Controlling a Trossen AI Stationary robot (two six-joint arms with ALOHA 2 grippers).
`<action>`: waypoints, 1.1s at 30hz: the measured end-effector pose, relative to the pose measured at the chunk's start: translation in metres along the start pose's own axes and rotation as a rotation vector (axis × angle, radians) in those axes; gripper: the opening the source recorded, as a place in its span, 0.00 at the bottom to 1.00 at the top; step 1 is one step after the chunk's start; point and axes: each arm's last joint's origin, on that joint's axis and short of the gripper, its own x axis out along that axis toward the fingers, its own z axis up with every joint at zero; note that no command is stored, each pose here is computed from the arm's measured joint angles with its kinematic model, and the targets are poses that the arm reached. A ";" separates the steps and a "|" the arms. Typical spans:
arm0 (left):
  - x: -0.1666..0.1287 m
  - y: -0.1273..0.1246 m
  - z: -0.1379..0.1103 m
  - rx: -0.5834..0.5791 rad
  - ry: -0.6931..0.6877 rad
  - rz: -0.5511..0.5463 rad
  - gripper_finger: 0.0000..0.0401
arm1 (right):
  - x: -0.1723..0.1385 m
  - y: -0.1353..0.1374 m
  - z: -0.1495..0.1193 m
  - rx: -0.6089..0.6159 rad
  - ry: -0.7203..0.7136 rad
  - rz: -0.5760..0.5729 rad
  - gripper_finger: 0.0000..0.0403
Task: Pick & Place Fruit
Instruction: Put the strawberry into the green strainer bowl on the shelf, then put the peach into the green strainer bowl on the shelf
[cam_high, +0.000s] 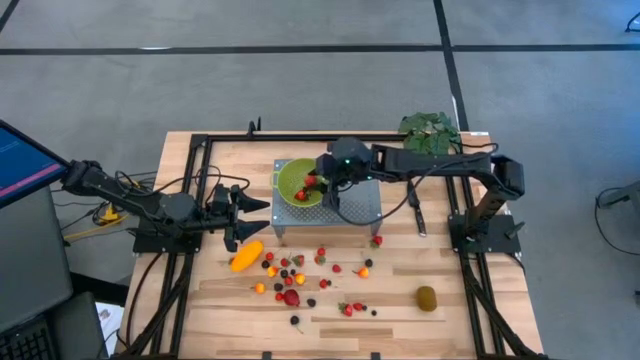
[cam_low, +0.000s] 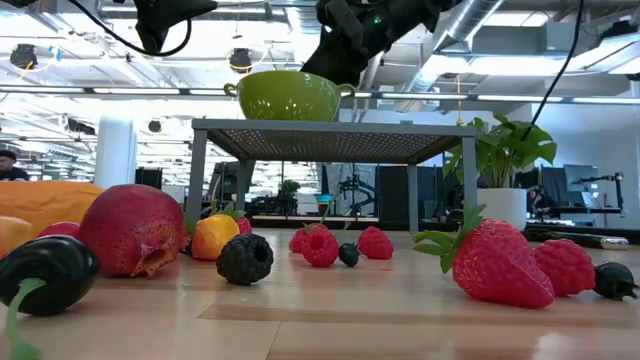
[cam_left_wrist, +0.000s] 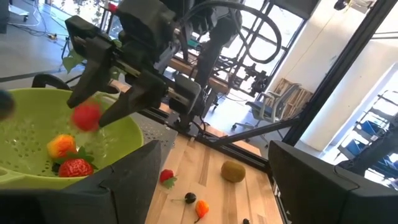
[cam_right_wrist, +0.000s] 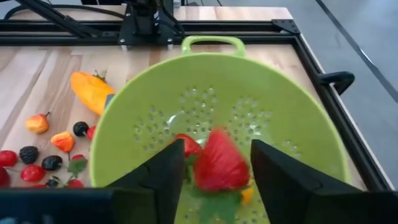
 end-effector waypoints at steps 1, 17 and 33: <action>0.000 0.000 0.000 0.000 0.000 0.000 0.73 | 0.000 -0.001 0.000 0.001 -0.001 -0.001 0.47; 0.000 0.000 0.001 -0.003 -0.005 -0.002 0.73 | -0.012 -0.001 0.015 0.011 -0.008 -0.002 0.60; 0.000 -0.001 0.002 -0.010 -0.018 -0.008 0.73 | -0.076 0.055 0.041 -0.014 0.287 0.124 0.46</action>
